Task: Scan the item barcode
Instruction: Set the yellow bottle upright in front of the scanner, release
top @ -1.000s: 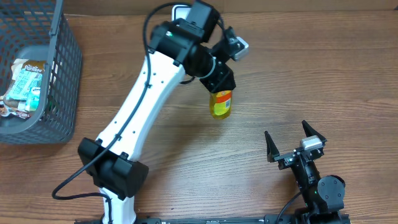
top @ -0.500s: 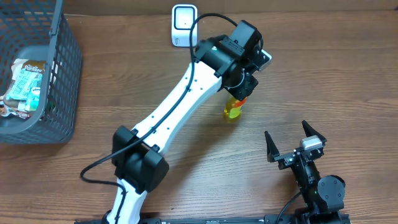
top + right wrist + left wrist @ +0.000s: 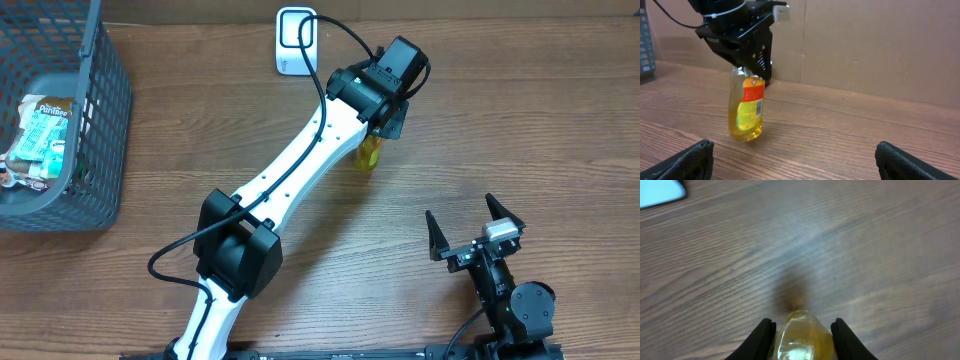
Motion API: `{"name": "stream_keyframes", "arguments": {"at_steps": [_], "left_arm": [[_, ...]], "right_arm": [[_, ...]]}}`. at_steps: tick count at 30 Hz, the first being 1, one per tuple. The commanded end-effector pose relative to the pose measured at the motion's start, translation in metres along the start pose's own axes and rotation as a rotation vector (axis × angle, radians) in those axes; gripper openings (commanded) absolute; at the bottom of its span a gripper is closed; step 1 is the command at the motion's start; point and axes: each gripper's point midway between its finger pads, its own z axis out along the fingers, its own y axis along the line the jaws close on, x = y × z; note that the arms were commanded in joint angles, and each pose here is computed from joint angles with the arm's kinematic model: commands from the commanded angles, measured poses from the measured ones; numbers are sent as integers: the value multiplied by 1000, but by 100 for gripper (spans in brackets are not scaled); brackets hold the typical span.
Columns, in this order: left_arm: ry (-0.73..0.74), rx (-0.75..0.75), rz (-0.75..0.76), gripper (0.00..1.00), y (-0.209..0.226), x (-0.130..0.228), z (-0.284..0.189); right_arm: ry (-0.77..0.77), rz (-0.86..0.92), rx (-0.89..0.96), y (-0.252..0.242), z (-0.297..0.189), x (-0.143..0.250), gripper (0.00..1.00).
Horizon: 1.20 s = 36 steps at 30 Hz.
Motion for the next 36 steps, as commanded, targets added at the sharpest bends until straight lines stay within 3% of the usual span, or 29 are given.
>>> {"name": "stream_keyframes", "arguments": {"at_steps": [1,14,16,21,24,27,32,36], "left_arm": [[-68,-90,-144,6,9,-6,-3],[-95,-101,-218,10,3,8,28],[-94,-102,-217,17,3,8,29],[-73,-104,-208,59,3,13,29],[-48,-107,-194,68,4,19,29],[-34,-101,-173,85,3,22,29],[-74,-80,-48,90,1,4,16],[-158,-48,13,92,-2,-28,-26]], "right_arm": [[-1,2,9,-2,0,2,100],[-1,2,9,-2,0,3,100],[-1,2,9,-2,0,2,100],[-1,2,9,-2,0,3,100],[-1,2,9,-2,0,3,100],[-1,2,9,-2,0,3,100],[-1,2,9,-2,0,2,100],[-1,2,9,-2,0,3,100]]}}
